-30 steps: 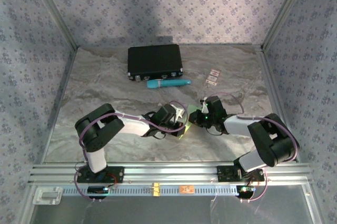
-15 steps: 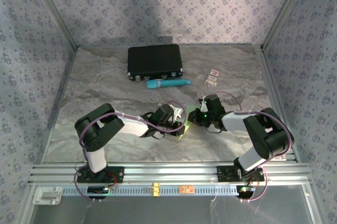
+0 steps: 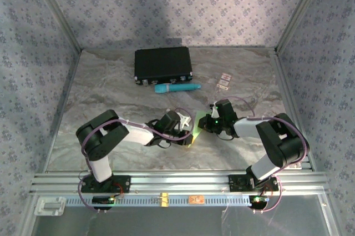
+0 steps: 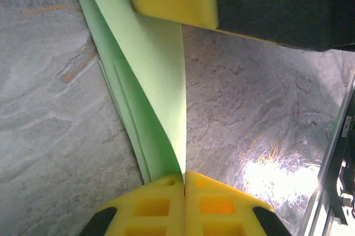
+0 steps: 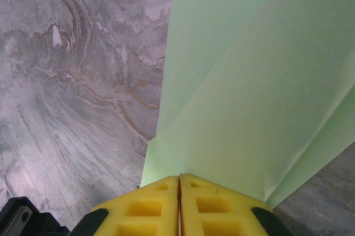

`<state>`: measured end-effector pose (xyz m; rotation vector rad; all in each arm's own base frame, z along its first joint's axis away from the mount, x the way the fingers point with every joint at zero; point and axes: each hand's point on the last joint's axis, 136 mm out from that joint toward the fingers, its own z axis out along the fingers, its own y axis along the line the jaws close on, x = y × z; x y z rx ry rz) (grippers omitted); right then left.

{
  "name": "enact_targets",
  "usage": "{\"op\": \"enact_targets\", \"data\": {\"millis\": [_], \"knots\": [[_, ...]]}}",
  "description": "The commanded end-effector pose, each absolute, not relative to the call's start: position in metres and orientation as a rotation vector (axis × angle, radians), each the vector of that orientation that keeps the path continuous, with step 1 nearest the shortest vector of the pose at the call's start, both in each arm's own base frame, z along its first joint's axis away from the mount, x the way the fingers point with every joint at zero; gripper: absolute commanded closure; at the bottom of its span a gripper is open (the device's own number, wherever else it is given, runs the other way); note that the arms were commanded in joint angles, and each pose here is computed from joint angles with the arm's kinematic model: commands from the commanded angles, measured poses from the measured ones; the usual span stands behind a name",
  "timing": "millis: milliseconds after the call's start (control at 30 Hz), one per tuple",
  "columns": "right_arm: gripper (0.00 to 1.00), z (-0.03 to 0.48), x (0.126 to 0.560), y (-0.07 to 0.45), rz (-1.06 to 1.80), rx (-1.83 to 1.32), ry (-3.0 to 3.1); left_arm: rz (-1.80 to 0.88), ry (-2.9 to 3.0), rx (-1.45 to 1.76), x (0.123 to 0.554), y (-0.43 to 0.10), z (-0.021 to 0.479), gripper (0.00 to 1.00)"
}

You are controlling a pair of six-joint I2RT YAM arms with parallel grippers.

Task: Fold a paper plane with a square sheet of paper (pick it up from the middle)
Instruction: Fold the wing for the fifth time at the center of the table.

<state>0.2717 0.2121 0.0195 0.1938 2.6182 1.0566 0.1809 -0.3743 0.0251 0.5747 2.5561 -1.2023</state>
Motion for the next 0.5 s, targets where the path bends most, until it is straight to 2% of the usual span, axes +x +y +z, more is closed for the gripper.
{"op": "enact_targets", "data": {"millis": [0, 133, 233, 467], "knots": [[0.90, -0.009, 0.267, 0.193, 0.900, 0.255, 2.706, -1.257, 2.628, 0.645, 0.155, -0.365, 0.019, 1.00], [0.90, -0.011, 0.266, 0.191, 0.888, 0.262, 2.711, -1.283, 2.654, 0.670, 0.146, -0.362, 0.016, 0.99], [0.90, -0.010, 0.267, 0.190, 0.885, 0.267, 2.708, -1.287, 2.656, 0.674, 0.143, -0.359, 0.016, 0.95], [0.90, -0.011, 0.267, 0.190, 0.881, 0.270, 2.710, -1.290, 2.658, 0.704, 0.138, -0.355, 0.017, 0.97]]}}
